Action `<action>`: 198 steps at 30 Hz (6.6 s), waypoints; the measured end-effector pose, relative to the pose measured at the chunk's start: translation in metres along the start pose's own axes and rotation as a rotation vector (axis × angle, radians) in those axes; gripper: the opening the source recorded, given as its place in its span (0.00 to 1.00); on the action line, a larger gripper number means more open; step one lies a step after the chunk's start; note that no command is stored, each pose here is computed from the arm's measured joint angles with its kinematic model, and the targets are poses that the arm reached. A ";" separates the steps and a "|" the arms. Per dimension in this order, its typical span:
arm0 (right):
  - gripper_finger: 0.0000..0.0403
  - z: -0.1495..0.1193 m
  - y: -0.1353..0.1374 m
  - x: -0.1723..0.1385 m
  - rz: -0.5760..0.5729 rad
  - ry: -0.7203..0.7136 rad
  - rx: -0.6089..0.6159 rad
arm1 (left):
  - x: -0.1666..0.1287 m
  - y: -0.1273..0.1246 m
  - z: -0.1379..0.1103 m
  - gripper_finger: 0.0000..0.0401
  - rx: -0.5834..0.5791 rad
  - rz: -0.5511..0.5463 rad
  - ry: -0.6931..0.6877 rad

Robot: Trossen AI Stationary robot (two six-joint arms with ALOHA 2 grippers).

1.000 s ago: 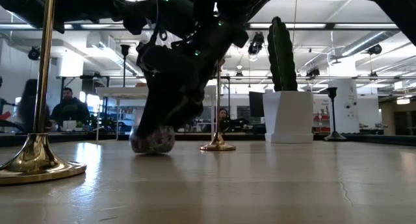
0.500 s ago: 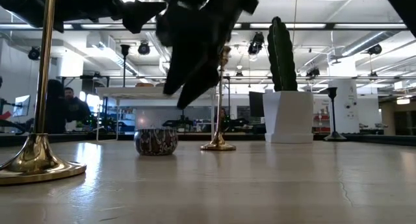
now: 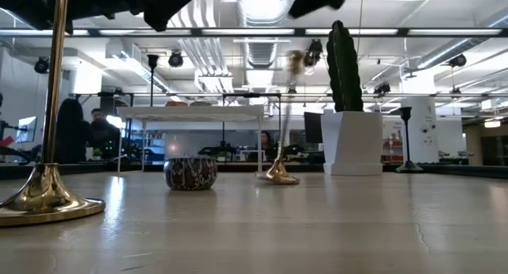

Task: Pick & Place candle stick holders
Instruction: Put the red scented candle bottle on the shelf

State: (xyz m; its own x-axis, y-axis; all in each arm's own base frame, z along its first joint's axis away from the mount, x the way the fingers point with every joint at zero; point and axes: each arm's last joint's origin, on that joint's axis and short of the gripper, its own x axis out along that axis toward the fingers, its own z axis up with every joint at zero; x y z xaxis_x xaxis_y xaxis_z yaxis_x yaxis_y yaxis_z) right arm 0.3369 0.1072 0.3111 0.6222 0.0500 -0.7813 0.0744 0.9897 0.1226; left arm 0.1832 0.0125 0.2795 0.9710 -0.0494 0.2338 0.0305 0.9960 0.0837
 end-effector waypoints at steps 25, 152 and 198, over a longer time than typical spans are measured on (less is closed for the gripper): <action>0.32 -0.200 -0.078 -0.081 -0.071 -0.305 0.312 | -0.001 0.001 0.001 0.95 -0.005 0.032 0.009; 0.02 -0.257 -0.114 -0.057 -0.410 -0.528 -0.022 | 0.122 -0.053 -0.138 0.95 0.119 -0.400 1.360; 0.02 -0.257 -0.114 -0.057 -0.410 -0.528 -0.022 | 0.134 -0.043 -0.109 0.75 -0.046 -0.288 1.599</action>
State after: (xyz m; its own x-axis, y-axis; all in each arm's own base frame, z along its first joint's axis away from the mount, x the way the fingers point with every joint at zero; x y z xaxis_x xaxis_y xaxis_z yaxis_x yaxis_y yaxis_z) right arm 0.0927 0.0265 0.1842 0.8451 -0.3980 -0.3569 0.3737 0.9172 -0.1378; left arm 0.3378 -0.0290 0.2017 0.1733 -0.1305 -0.9762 0.2231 0.9706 -0.0901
